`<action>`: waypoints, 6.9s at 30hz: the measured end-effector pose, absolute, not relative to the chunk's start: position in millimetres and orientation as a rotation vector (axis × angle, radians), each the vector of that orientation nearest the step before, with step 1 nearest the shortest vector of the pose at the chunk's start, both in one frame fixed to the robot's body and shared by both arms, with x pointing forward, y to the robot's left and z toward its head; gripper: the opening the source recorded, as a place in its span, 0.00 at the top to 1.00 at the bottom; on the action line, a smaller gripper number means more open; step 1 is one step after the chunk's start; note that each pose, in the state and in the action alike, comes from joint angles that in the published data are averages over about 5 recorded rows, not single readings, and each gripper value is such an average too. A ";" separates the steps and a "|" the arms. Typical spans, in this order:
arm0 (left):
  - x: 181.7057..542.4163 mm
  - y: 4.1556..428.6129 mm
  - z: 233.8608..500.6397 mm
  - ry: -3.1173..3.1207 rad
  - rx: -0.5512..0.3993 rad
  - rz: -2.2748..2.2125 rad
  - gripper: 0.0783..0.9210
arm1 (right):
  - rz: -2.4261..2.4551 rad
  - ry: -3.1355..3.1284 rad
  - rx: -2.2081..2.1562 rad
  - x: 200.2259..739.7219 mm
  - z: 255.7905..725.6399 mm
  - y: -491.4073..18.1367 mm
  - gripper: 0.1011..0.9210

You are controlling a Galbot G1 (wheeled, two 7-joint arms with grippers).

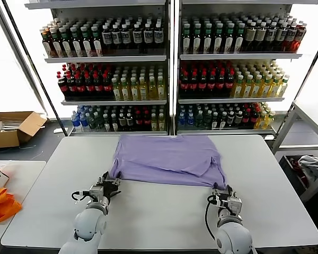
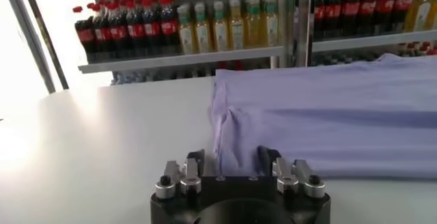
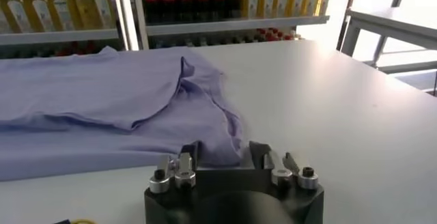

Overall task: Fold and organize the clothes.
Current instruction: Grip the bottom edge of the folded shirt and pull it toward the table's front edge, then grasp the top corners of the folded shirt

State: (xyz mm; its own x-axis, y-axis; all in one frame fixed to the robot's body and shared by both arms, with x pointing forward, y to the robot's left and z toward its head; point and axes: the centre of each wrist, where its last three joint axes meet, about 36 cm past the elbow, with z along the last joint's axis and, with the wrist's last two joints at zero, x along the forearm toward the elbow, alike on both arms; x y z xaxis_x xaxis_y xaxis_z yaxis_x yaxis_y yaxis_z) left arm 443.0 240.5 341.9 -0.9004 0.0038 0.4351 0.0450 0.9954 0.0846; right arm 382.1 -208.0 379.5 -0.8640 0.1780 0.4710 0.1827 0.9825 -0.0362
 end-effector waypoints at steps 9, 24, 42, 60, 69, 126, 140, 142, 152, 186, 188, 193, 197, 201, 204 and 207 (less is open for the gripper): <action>436.2 238.2 340.7 -2.677 -0.048 -0.131 0.90 | -0.009 -2.645 -0.231 372.5 385.8 -202.3 0.98; 418.5 236.9 355.1 -2.681 -0.051 -0.152 0.97 | -0.006 -2.707 -0.236 356.7 418.9 -203.6 0.99; 372.1 239.3 402.7 -2.713 -0.087 -0.155 0.97 | 0.027 -2.681 -0.277 306.5 443.9 -219.1 0.99; 265.8 222.2 412.8 -2.617 -0.081 -0.106 0.97 | 0.026 -2.534 -0.271 244.1 445.3 -224.2 0.99; 248.4 222.1 408.1 -2.580 -0.060 -0.107 0.97 | 0.020 -2.502 -0.247 232.0 446.9 -222.1 0.95; 335.2 215.2 399.8 -2.778 -0.111 -0.075 0.12 | 0.101 -2.641 -0.272 384.1 401.9 -211.2 0.12; 382.0 219.4 398.7 -2.811 -0.141 -0.045 0.12 | 0.059 -2.719 -0.212 463.7 421.1 -198.6 0.12; 390.6 220.4 399.5 -2.817 -0.138 -0.045 0.12 | 0.048 -2.731 -0.197 475.1 426.2 -195.8 0.12; 430.1 229.0 400.2 -2.804 -0.137 -0.072 0.12 | 0.001 -2.740 -0.127 532.8 440.3 -181.3 0.12; 498.7 262.1 373.0 -2.654 -0.062 -0.060 0.12 | -0.014 -2.580 -0.141 621.9 402.2 -158.0 0.12; 500.4 262.5 372.1 -2.649 -0.061 -0.053 0.12 | -0.014 -2.576 -0.141 621.6 400.5 -157.1 0.12; 501.3 262.9 369.2 -2.635 -0.061 -0.040 0.12 | -0.013 -2.571 -0.138 618.9 395.7 -154.6 0.12; 499.3 263.0 367.6 -2.627 -0.065 -0.038 0.13 | -0.013 -2.566 -0.131 614.9 391.6 -152.4 0.18; 496.4 262.0 366.5 -2.622 -0.076 -0.034 0.23 | -0.007 -2.561 -0.120 609.2 387.5 -151.7 0.31; 494.1 260.7 366.1 -2.620 -0.086 -0.033 0.34 | -0.004 -2.559 -0.117 604.8 385.3 -152.2 0.42; 492.8 259.1 366.5 -2.619 -0.093 -0.032 0.44 | 0.001 -2.558 -0.117 600.4 383.0 -152.9 0.52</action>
State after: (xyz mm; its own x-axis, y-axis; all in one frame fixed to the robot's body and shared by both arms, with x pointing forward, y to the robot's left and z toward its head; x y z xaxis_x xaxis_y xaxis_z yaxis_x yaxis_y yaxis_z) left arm 492.8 259.1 366.5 -0.8653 0.0603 0.4977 0.0724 0.9974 0.0051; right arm 600.4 -152.9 383.0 -0.8321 0.0838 0.5483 0.0835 0.9962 -0.0255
